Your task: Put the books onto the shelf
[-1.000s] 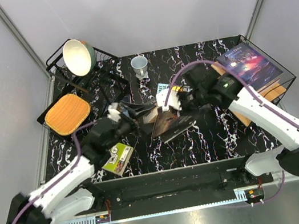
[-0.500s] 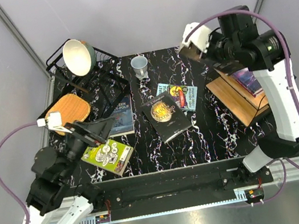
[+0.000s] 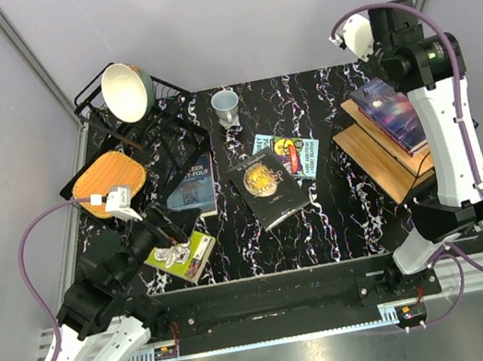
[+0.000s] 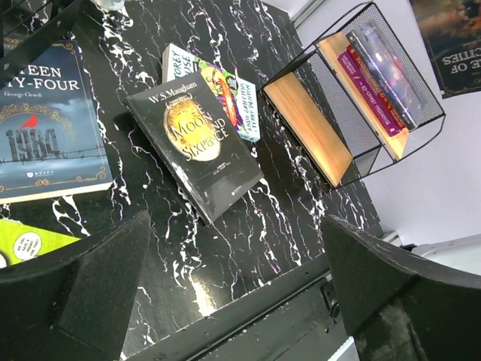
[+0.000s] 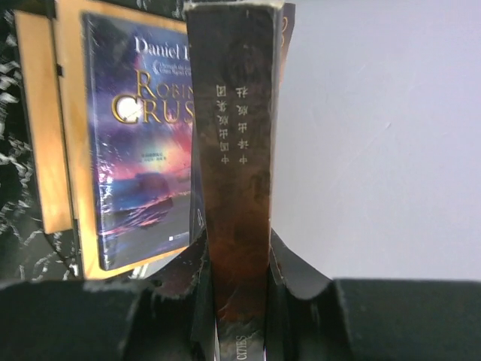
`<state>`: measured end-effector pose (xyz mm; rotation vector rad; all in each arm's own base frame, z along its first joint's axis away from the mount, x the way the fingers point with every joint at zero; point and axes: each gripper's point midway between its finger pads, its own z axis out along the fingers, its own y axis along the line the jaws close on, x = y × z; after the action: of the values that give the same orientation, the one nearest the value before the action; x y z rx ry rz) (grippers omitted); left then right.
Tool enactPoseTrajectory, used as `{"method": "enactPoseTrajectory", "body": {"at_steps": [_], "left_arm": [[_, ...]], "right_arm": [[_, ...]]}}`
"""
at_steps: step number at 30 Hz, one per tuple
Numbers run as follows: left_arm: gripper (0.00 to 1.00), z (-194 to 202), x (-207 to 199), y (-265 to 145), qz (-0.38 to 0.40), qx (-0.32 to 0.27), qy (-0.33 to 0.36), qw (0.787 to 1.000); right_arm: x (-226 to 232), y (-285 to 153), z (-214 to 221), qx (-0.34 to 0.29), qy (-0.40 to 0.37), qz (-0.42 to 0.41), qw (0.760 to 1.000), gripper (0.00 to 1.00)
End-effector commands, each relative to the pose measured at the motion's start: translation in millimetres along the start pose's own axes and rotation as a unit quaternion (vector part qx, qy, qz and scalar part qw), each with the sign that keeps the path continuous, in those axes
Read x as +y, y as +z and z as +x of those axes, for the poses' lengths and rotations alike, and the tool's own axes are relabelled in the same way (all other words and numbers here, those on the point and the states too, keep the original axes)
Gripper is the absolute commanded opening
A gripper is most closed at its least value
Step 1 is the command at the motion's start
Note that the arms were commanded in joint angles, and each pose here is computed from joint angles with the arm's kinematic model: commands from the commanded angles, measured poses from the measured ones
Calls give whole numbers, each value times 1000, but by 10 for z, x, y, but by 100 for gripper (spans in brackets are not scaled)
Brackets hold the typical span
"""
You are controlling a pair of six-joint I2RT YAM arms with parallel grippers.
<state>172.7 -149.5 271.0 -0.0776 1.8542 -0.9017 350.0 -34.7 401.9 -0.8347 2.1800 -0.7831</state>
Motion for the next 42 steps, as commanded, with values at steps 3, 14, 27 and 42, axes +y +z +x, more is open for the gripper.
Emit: {"method": "enactPoseTrajectory", "body": {"at_steps": [3, 14, 27, 42], "left_arm": [[99, -47, 14, -20, 9, -24, 16, 1000], [99, -6, 46, -3, 8, -24, 11, 1000], [99, 4, 25, 59, 10, -18, 9, 1000], [99, 7, 19, 75, 10, -15, 8, 1000]], "right_arm": [[-326, 71, 142, 30, 11, 104, 994, 0], [22, 438, 342, 64, -17, 60, 996, 19], [428, 745, 415, 69, -11, -11, 998, 55], [585, 933, 478, 71, 25, -78, 994, 84]]}}
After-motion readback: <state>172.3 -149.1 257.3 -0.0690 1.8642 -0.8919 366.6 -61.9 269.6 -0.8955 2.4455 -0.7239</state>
